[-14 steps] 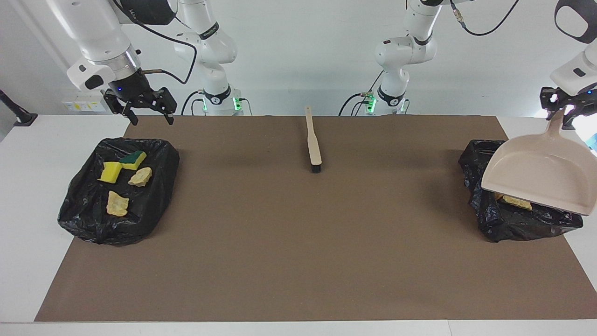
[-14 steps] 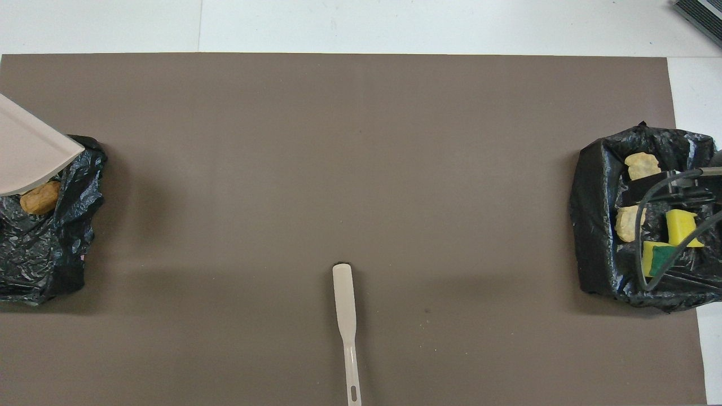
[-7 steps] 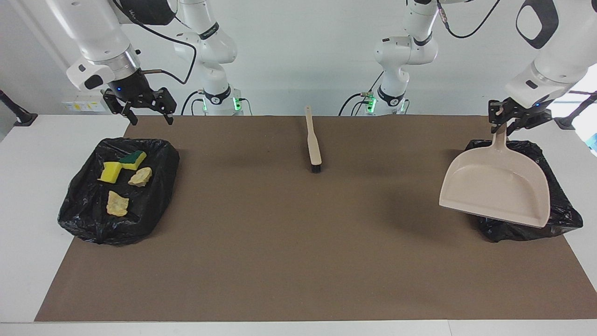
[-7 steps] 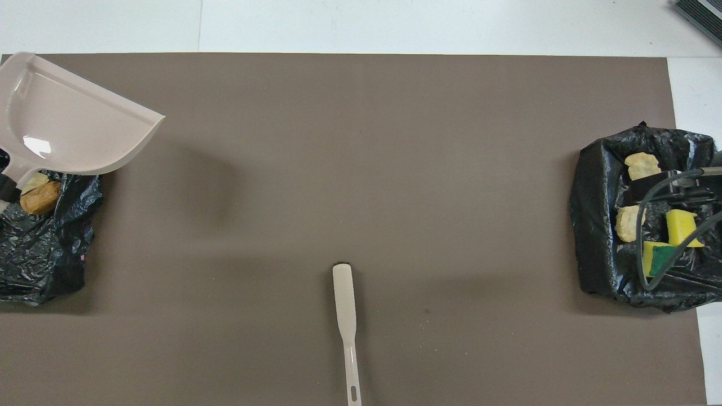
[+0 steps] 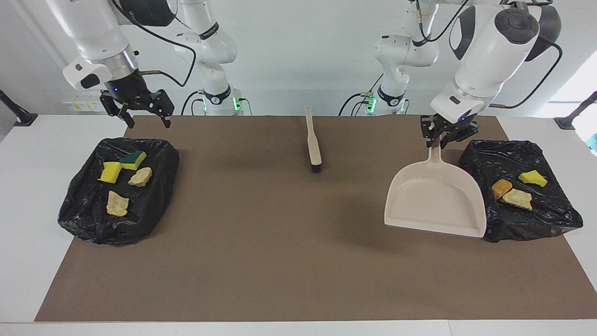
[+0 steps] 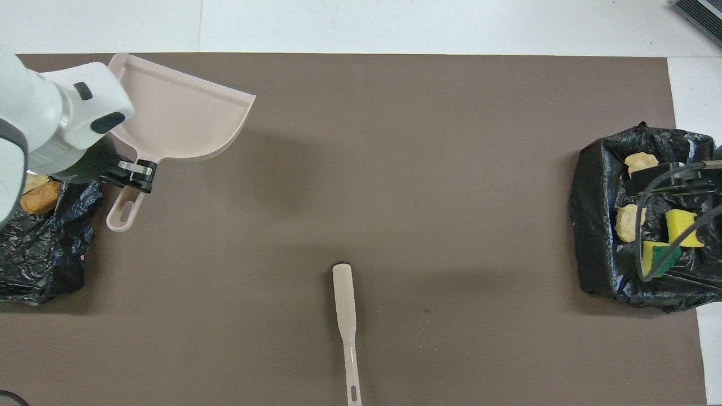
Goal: Sweep and dump trash in bin
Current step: 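Bring the empty dustpan back over the mat with the left gripper, then lower the dustpan onto the mat center and open the left gripper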
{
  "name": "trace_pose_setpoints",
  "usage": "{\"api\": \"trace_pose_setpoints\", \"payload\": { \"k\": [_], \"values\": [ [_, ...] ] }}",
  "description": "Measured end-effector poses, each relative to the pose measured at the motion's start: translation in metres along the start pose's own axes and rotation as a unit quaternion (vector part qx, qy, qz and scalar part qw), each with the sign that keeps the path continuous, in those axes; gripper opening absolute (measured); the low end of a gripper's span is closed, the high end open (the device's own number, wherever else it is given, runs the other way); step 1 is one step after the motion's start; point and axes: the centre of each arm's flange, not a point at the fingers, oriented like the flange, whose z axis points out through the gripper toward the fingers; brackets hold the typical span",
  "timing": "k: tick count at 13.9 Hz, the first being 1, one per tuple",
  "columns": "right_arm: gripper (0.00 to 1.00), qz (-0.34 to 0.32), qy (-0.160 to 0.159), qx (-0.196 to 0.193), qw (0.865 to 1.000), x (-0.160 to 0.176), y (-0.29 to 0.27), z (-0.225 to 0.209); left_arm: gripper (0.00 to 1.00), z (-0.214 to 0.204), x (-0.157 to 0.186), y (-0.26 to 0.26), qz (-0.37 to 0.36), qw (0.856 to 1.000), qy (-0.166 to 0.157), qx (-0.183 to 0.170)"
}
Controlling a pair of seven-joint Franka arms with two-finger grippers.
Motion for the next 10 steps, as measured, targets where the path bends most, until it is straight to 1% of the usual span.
{"api": "trace_pose_setpoints", "payload": {
  "k": [2,4,6,8,10],
  "values": [
    [1.0,0.0,0.008,0.0,1.0,0.002,0.0,-0.001,0.32,0.006,0.006,0.035,-0.021,0.999,0.019,-0.015],
    [1.0,0.0,0.01,0.001,1.0,0.003,0.0,-0.001,0.32,0.022,0.012,0.074,-0.027,0.999,0.021,-0.019],
    [1.0,0.0,0.01,0.001,1.0,0.003,0.0,-0.001,0.32,0.041,0.022,0.113,-0.039,0.998,0.027,-0.033],
    [1.0,-0.001,0.01,0.001,1.0,0.003,-0.001,-0.001,0.32,0.066,0.032,0.139,-0.062,0.997,0.02,-0.053],
    [1.0,0.0,0.01,0.0,1.0,0.003,0.0,-0.001,0.32,0.099,0.045,0.174,-0.072,0.995,0.027,-0.061]
  ]
}}
